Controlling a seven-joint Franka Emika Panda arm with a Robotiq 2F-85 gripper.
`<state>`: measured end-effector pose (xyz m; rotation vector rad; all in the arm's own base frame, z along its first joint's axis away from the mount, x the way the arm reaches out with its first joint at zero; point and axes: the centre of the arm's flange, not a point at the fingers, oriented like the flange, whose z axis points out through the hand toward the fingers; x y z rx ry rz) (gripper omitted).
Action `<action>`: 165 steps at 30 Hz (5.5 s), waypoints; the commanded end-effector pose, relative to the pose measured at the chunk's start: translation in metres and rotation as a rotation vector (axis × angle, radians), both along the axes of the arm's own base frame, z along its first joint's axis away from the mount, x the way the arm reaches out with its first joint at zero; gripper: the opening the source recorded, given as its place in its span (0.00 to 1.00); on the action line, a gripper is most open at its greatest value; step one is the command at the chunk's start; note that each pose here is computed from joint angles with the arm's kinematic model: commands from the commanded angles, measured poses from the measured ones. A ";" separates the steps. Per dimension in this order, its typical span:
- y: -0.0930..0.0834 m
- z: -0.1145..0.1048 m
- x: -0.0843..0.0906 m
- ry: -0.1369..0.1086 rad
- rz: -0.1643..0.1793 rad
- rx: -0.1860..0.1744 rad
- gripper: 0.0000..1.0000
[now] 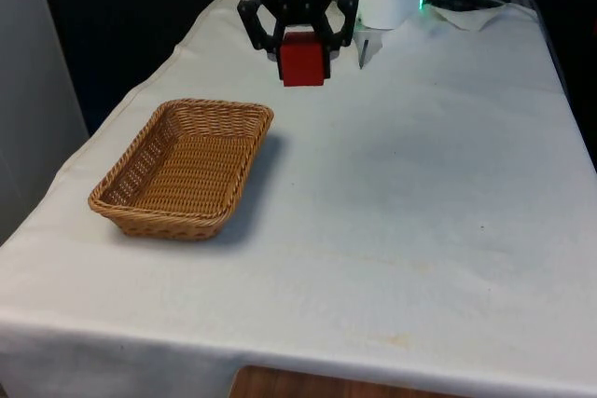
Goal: Pick up the cube and place it into the basket.
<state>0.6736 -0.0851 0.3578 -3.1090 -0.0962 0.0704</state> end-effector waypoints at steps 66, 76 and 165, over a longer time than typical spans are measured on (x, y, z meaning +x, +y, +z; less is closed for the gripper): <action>-0.166 -0.063 -0.022 -0.039 -0.104 -0.071 0.02; -0.165 -0.068 -0.022 -0.035 -0.109 -0.069 0.02; -0.181 -0.098 -0.020 -0.015 -0.149 0.014 1.00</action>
